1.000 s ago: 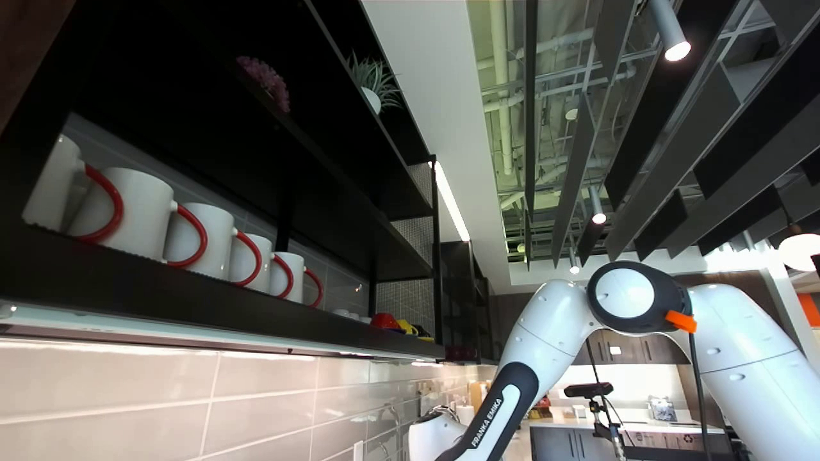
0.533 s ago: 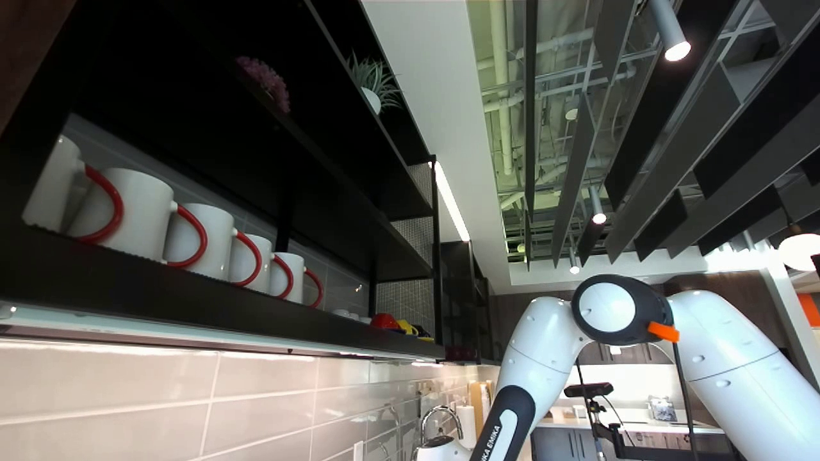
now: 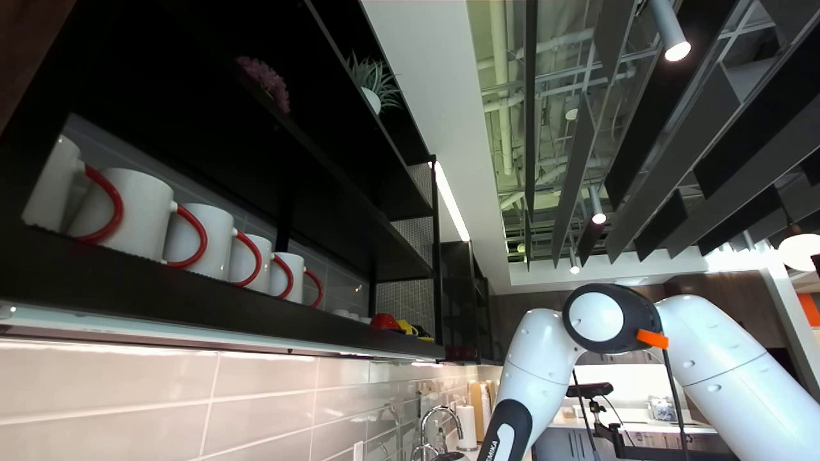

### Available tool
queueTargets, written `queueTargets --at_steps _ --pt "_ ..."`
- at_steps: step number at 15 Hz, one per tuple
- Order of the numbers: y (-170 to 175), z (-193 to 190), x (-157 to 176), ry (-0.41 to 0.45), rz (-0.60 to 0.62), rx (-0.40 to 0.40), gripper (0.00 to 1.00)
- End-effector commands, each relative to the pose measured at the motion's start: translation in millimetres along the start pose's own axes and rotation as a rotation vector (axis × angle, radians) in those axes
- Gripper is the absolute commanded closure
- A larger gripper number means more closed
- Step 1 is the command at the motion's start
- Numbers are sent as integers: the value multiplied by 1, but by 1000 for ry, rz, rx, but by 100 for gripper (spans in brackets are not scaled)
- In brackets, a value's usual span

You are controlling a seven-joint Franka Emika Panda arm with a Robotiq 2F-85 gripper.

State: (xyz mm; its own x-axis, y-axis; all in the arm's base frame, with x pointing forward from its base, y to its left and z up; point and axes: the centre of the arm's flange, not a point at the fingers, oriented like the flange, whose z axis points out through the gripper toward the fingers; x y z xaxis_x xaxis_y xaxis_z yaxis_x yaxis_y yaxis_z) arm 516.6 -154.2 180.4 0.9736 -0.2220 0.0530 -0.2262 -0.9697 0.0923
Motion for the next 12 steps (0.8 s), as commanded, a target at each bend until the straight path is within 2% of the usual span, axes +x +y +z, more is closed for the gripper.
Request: queueTargets --at_steps 1,8,9,10,12 --pt "7 14 -2 19 12 26 0" --pt "7 24 5 44 30 37 0" --pt "7 25 6 47 31 39 5" --pt "6 26 7 49 33 41 26" --pt "6 27 8 48 38 43 31"
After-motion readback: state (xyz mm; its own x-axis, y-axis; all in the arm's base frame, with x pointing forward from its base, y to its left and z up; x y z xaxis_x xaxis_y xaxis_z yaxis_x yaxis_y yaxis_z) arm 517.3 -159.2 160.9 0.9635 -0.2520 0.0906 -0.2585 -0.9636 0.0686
